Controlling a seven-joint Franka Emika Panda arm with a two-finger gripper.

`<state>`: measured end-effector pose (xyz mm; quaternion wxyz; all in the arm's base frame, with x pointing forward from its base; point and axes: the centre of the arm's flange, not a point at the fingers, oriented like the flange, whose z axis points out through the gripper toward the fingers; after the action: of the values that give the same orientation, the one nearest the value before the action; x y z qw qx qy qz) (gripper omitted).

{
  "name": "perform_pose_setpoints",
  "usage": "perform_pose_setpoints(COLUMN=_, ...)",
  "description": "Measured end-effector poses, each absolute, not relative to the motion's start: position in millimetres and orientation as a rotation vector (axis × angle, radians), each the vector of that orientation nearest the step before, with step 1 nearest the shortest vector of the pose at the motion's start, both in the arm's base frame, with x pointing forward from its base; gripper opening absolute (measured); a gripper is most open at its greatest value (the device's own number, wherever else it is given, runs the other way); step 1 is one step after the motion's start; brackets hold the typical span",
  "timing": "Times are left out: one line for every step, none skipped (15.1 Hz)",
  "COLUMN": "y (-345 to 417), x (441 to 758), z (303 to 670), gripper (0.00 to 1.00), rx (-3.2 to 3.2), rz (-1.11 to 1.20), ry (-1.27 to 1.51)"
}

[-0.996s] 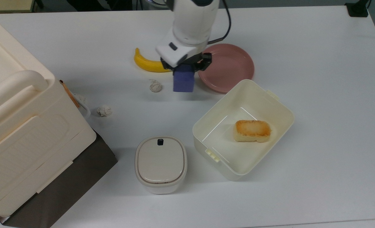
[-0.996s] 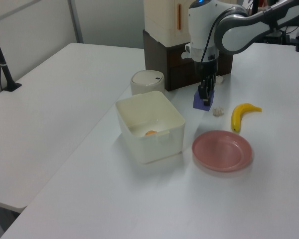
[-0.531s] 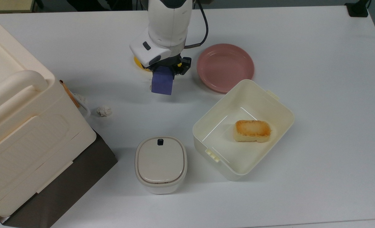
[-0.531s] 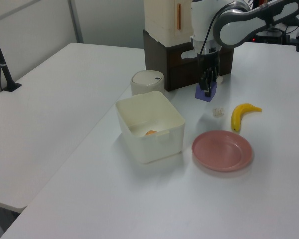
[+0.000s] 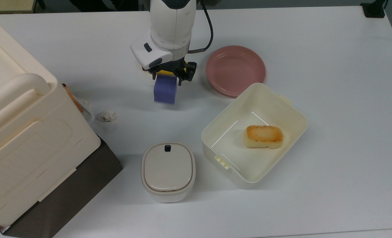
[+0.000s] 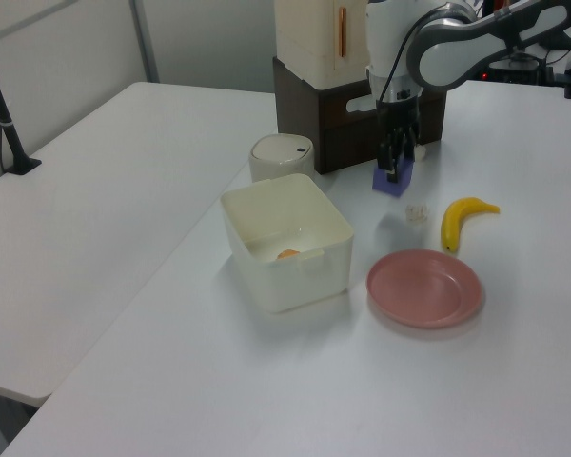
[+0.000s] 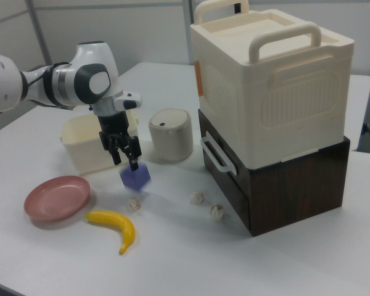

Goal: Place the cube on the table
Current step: 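Lower the cube onto the table and open the gripper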

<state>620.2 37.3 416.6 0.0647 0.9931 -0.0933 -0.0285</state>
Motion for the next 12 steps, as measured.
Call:
perform_pose_setpoints(y=36.7, x=620.6, z=416.7, gripper=0.96, rx=2.993, rz=-0.080, ry=-0.294)
perform_pose_setpoints(y=36.6, x=620.7, z=416.8, gripper=1.00, rx=2.993, rz=-0.078, ry=-0.297)
perform_pose_setpoints(y=36.5, x=620.8, z=416.8, gripper=1.00, rx=2.993, rz=-0.077, ry=-0.298)
perform_pose_setpoints(y=36.1, x=620.8, z=416.8, gripper=1.00, rx=2.993, rz=-0.077, ry=-0.300)
perform_pose_setpoints(y=35.6, x=620.8, z=416.8, gripper=1.00, rx=2.993, rz=-0.077, ry=-0.301)
perform_pose_setpoints(y=35.2, x=620.9, z=416.8, gripper=1.00, rx=2.993, rz=-0.077, ry=-0.303)
perform_pose_setpoints(y=35.0, x=620.9, z=416.8, gripper=1.00, rx=2.992, rz=-0.077, ry=-0.304)
perform_pose_setpoints(y=34.8, x=620.9, z=416.9, gripper=1.00, rx=2.992, rz=-0.077, ry=-0.305)
perform_pose_setpoints(y=34.5, x=620.9, z=417.0, gripper=1.00, rx=2.992, rz=-0.076, ry=-0.305)
perform_pose_setpoints(y=33.8, x=621.1, z=417.8, gripper=1.00, rx=2.992, rz=-0.074, ry=-0.309)
perform_pose_setpoints(y=31.4, x=621.3, z=420.2, gripper=1.00, rx=2.991, rz=-0.068, ry=-0.317)
perform_pose_setpoints(y=26.2, x=621.4, z=425.5, gripper=1.00, rx=2.989, rz=-0.055, ry=-0.332)
